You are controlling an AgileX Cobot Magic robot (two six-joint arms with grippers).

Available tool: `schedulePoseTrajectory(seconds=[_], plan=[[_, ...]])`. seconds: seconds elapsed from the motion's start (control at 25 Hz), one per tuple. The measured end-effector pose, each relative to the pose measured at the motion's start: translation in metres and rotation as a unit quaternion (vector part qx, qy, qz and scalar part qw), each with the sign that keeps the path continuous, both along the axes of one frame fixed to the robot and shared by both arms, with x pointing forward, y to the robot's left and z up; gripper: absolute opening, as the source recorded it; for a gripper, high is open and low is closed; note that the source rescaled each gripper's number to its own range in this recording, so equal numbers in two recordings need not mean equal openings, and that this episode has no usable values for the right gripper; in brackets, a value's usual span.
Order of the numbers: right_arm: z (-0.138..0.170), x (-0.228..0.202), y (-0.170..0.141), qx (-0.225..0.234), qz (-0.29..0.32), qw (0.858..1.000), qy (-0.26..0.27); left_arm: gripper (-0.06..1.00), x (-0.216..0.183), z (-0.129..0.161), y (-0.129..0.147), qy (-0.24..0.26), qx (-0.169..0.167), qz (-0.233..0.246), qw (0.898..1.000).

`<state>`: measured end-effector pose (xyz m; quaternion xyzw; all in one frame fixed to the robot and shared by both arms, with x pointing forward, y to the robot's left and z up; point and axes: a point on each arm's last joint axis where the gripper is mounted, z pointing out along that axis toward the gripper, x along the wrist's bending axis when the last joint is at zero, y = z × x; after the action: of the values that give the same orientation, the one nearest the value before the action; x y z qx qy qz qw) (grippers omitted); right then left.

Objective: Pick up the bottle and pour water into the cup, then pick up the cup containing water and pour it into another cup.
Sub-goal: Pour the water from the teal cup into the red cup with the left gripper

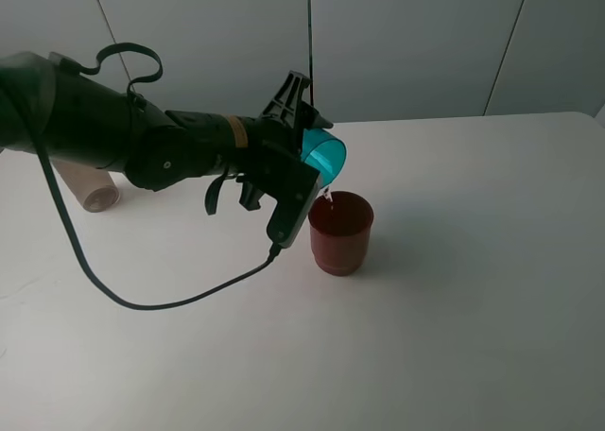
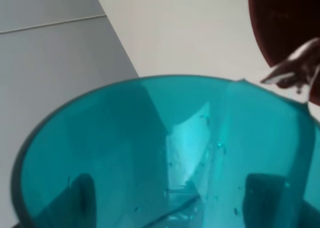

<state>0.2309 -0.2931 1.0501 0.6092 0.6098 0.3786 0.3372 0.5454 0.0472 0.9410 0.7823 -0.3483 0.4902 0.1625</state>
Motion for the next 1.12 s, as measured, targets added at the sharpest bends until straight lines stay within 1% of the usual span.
schedulePoseTrajectory(seconds=[0.2,0.4,0.52,0.76,1.12], plan=[[0.0000,0.0000,0.0000,-0.001,0.000,1.000,0.000,0.04,0.0004,0.0012,-0.0006,-0.019,0.010,-0.011,1.000],[0.0000,0.0000,0.0000,-0.001,0.000,1.000,0.000,0.04,0.0006,0.0019,-0.0009,-0.042,0.029,-0.027,0.998],[0.0000,0.0000,0.0000,-0.001,0.000,1.000,0.000,0.04,0.0007,0.0025,-0.0012,-0.048,0.030,-0.030,0.998],[0.0000,0.0000,0.0000,0.000,0.000,1.000,0.000,0.04,-0.0005,0.0031,-0.0028,-0.065,0.042,-0.053,0.996],[0.0000,0.0000,0.0000,-0.001,0.000,1.000,0.000,0.04,-0.0037,0.0034,-0.0068,-0.078,0.052,-0.075,0.993]])
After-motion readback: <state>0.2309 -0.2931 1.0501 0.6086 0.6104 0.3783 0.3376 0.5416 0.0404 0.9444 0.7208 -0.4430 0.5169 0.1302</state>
